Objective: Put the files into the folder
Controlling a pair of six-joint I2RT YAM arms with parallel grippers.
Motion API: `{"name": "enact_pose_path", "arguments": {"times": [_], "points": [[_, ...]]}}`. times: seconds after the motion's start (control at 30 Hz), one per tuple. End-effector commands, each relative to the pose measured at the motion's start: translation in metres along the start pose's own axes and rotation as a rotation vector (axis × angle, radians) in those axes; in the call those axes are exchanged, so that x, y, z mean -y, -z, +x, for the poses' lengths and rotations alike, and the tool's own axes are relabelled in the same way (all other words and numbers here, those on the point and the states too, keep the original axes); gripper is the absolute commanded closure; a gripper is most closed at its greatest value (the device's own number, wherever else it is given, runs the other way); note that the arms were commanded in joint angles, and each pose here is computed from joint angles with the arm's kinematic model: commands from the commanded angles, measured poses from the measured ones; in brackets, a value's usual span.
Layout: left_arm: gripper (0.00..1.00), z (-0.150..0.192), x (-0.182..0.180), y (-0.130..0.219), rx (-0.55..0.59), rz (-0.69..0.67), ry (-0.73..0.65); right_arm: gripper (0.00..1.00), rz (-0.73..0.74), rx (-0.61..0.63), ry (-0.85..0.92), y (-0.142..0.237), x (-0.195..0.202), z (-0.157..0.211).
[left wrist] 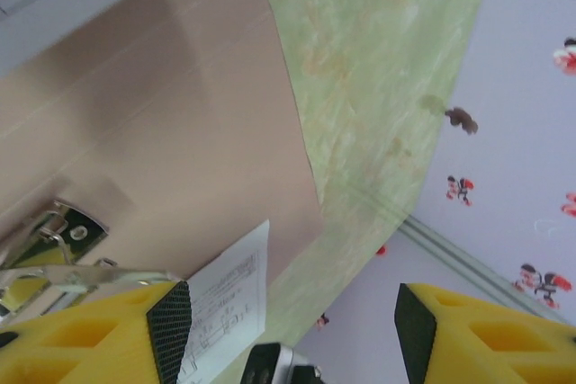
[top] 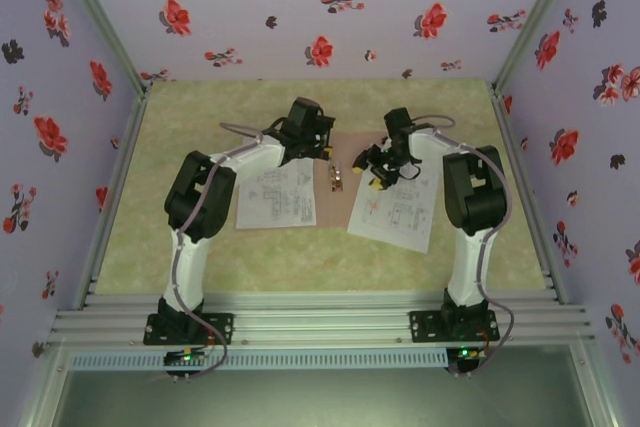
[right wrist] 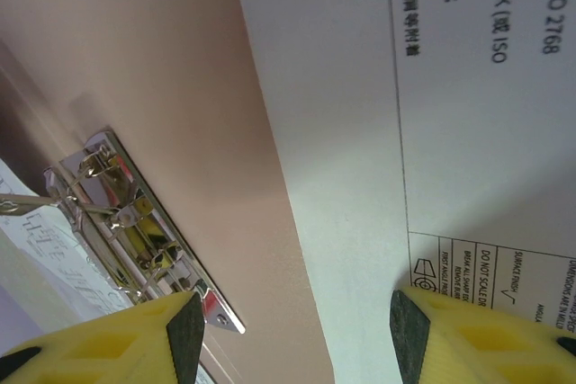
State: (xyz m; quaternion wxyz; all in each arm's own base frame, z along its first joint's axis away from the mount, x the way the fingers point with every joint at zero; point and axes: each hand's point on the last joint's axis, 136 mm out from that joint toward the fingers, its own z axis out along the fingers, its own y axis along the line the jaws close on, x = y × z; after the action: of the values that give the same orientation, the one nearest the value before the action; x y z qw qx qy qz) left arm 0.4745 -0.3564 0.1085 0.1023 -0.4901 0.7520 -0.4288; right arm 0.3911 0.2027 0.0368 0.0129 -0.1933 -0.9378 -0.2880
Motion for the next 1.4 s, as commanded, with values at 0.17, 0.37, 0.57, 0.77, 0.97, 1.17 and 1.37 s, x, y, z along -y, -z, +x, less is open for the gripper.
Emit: {"name": "enact_pose_path", "arguments": {"times": [0.17, 0.37, 0.57, 0.77, 0.97, 1.17, 1.37], "points": [[0.37, 0.004, 0.017, 0.037, -0.017, 0.025, -0.19, 0.41, 0.05, 0.12, 0.034, 0.041, -0.009, -0.008], [0.61, 0.014, -0.037, 0.059, -0.023, -0.064, -0.197, 0.66, 0.133, 0.186, -0.111, 0.052, 0.042, -0.015], [0.81, 0.032, -0.088, 0.056, -0.053, -0.159, -0.195, 0.79, 0.231, 0.143, -0.144, 0.041, 0.061, -0.018], [0.86, 0.042, -0.122, 0.042, -0.083, -0.24, -0.208, 0.78, 0.245, 0.13, -0.109, 0.029, 0.055, -0.034], [0.87, 0.043, -0.149, 0.034, -0.097, -0.314, -0.237, 0.77, 0.264, 0.088, -0.07, 0.015, 0.05, -0.039], [0.89, 0.034, -0.176, 0.036, -0.092, -0.381, -0.257, 0.77, 0.275, 0.057, -0.026, 0.006, 0.039, -0.039], [0.9, 0.021, -0.201, 0.046, -0.084, -0.441, -0.273, 0.76, 0.292, 0.03, 0.037, -0.003, 0.026, -0.035]]}}
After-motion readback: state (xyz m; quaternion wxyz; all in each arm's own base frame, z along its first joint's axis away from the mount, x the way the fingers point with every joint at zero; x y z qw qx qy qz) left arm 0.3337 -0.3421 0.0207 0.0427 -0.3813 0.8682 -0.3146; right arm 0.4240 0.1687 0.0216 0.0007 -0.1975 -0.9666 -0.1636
